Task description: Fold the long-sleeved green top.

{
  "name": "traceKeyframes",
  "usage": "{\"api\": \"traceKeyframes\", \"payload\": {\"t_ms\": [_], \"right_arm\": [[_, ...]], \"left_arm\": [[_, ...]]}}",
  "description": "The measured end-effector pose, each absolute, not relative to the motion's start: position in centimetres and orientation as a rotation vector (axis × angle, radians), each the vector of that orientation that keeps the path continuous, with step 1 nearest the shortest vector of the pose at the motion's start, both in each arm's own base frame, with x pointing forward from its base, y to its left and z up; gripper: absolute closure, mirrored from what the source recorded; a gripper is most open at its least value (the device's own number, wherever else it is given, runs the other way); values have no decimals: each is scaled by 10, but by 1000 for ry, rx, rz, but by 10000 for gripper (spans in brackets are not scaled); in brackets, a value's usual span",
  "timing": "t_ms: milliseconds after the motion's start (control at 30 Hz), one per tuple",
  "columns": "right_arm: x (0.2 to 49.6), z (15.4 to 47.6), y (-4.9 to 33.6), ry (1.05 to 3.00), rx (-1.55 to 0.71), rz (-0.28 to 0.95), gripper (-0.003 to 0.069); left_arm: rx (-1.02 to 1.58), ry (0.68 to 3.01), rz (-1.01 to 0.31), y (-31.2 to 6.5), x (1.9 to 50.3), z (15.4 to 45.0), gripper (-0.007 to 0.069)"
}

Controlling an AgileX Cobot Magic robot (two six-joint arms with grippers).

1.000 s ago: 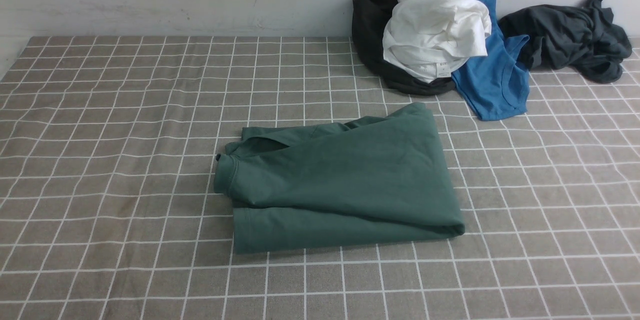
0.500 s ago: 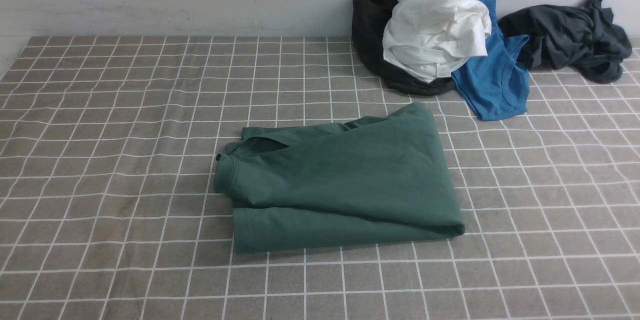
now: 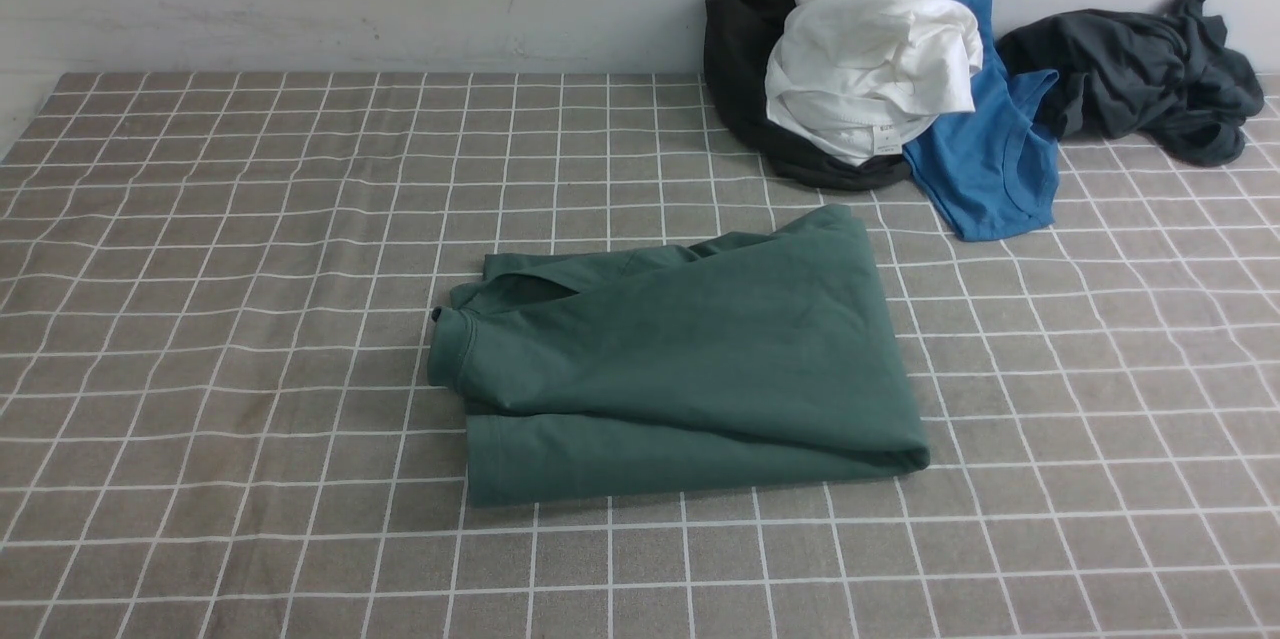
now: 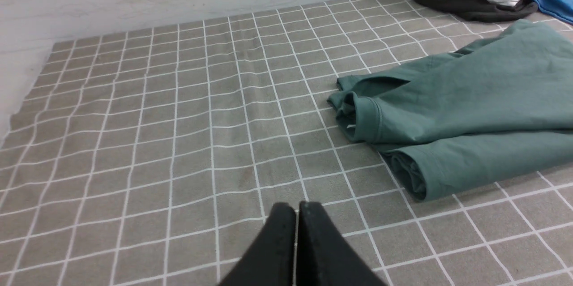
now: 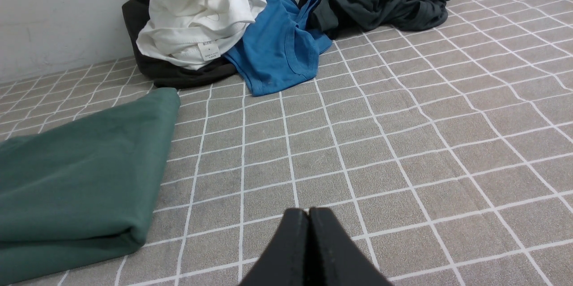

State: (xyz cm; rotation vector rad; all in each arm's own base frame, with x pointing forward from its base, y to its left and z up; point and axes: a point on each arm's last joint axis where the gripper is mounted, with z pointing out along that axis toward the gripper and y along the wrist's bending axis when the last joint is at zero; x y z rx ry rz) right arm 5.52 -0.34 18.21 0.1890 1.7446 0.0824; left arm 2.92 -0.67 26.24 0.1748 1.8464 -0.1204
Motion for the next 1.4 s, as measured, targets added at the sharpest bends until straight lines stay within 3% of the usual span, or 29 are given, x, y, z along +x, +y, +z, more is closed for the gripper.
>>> {"api": "traceKeyframes", "payload": {"t_ms": [333, 500, 1400], "right_arm": [[55, 182, -3, 1745, 189, 82, 673], [55, 182, -3, 1746, 189, 82, 673], [55, 182, -3, 1746, 189, 82, 673]], "left_arm": [[28, 1753, -23, -2, 54, 194, 632], [-5, 1801, 3, 0, 54, 178, 632], [24, 1844, 23, 0, 53, 174, 632]]}}
